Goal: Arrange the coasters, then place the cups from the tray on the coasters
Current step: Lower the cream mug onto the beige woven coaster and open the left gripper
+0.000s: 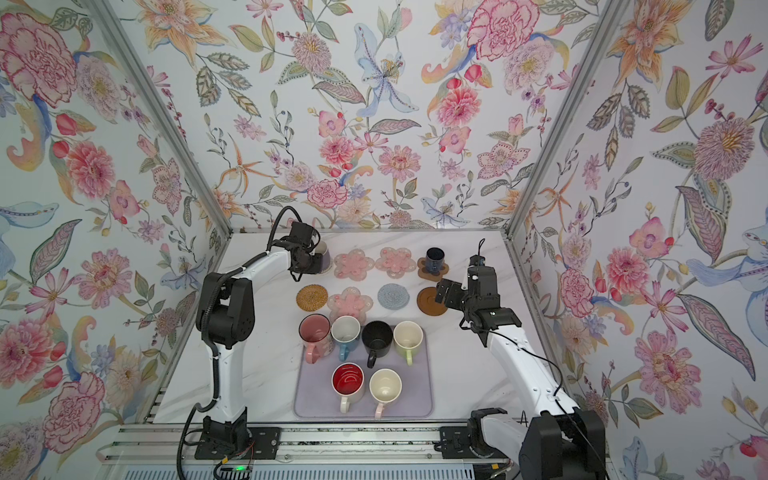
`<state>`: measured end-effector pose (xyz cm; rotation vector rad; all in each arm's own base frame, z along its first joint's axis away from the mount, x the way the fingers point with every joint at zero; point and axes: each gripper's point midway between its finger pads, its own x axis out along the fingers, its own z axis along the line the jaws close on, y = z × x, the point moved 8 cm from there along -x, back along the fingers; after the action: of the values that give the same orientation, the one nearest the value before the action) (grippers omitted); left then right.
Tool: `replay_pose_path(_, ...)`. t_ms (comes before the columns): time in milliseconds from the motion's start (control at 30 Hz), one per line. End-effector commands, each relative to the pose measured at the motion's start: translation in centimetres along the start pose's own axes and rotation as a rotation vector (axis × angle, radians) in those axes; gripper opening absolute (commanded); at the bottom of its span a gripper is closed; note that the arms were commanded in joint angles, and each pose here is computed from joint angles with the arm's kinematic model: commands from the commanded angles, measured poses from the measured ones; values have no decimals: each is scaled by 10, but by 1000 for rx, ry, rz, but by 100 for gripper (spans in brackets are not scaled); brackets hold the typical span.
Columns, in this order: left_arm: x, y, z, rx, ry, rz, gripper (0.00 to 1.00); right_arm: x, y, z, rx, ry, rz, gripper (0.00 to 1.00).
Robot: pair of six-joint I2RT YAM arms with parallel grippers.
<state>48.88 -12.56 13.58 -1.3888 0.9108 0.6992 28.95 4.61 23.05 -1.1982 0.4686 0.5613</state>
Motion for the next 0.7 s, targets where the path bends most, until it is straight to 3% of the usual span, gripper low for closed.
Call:
replay_pose_path(0,-6,-16,4,-14,-17,-57,0,-6,-8,3,-16,6,-15,99)
replay_pose_path(133,-4,-14,5,-19,-20,-48,1,-6,-8,3,-15,5,-15,99)
replay_pose_path(267,-5,-13,5,-27,-23,-48,14,-6,-8,4,-16,2,-15,99)
replay_pose_path(667,-30,-21,5,-96,-10,-116,89,-9,-10,5,-12,2,-24,99)
